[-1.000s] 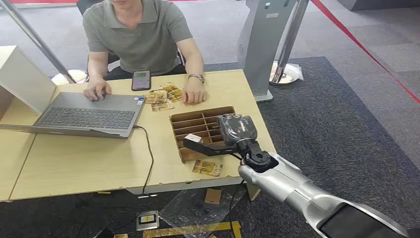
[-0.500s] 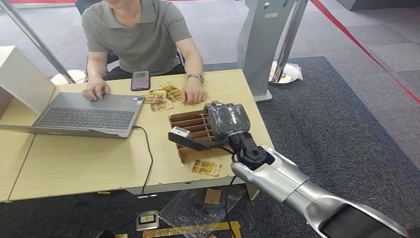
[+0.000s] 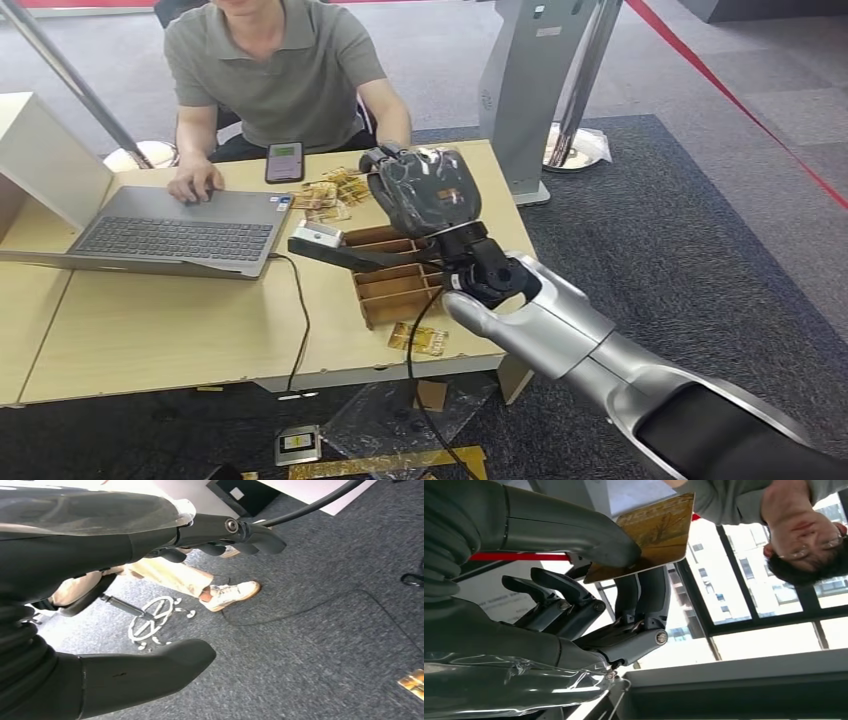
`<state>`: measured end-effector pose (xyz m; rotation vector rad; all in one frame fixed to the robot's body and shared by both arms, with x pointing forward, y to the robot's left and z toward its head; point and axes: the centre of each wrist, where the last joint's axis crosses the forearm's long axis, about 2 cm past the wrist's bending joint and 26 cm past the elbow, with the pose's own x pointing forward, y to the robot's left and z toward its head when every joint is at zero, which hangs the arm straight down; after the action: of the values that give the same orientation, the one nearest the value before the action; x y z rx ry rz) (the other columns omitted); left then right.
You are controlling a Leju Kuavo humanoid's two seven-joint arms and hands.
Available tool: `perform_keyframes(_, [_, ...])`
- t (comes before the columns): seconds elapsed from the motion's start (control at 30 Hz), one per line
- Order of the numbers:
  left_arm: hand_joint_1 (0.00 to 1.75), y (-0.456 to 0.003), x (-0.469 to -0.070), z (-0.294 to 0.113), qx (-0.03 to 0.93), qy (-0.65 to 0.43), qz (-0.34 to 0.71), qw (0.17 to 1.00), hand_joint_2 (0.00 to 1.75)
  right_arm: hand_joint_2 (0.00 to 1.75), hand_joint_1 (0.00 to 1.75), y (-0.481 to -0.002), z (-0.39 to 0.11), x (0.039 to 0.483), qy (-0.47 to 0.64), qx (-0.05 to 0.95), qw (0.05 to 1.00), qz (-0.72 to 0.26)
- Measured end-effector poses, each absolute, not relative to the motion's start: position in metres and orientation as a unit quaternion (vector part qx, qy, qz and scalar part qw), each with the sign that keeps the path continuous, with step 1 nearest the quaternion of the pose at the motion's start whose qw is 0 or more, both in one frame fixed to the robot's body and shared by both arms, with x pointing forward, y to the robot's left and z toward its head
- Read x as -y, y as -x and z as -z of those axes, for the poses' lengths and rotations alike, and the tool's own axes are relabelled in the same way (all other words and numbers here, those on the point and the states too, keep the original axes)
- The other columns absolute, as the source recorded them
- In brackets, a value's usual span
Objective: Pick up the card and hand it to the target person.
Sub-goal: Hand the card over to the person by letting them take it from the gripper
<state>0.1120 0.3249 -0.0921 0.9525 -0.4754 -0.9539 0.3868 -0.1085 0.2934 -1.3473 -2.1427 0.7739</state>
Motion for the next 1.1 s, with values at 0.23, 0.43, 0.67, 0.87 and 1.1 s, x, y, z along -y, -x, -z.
perform_keyframes(0.23, [0.00,-0.113,-0.321,0.092,0.222,-0.434,0.437,0.756,1.75,1.75,1.75,-0.410,-0.276,0.096,0.504,0.767,0.231,-0.323])
perform_keyframes(0.43, [0.00,-0.113,-0.319,0.092,0.205,-0.444,0.428,0.760,1.75,1.75,1.75,-0.420,-0.261,0.090,0.513,0.738,0.240,-0.367])
perform_keyframes(0.67, [0.00,-0.113,-0.317,0.092,0.203,-0.444,0.428,0.760,1.75,1.75,0.58,-0.423,-0.259,0.081,0.523,0.720,0.240,-0.387])
perform_keyframes(0.87, [0.00,-0.113,-0.316,0.092,0.200,-0.446,0.429,0.760,1.75,1.75,0.00,-0.424,-0.253,0.079,0.536,0.701,0.253,-0.395])
perform_keyframes(1.1, [0.00,-0.113,-0.313,0.092,0.174,-0.462,0.413,0.765,1.75,1.75,0.00,-0.424,-0.256,0.074,0.551,0.685,0.260,-0.400])
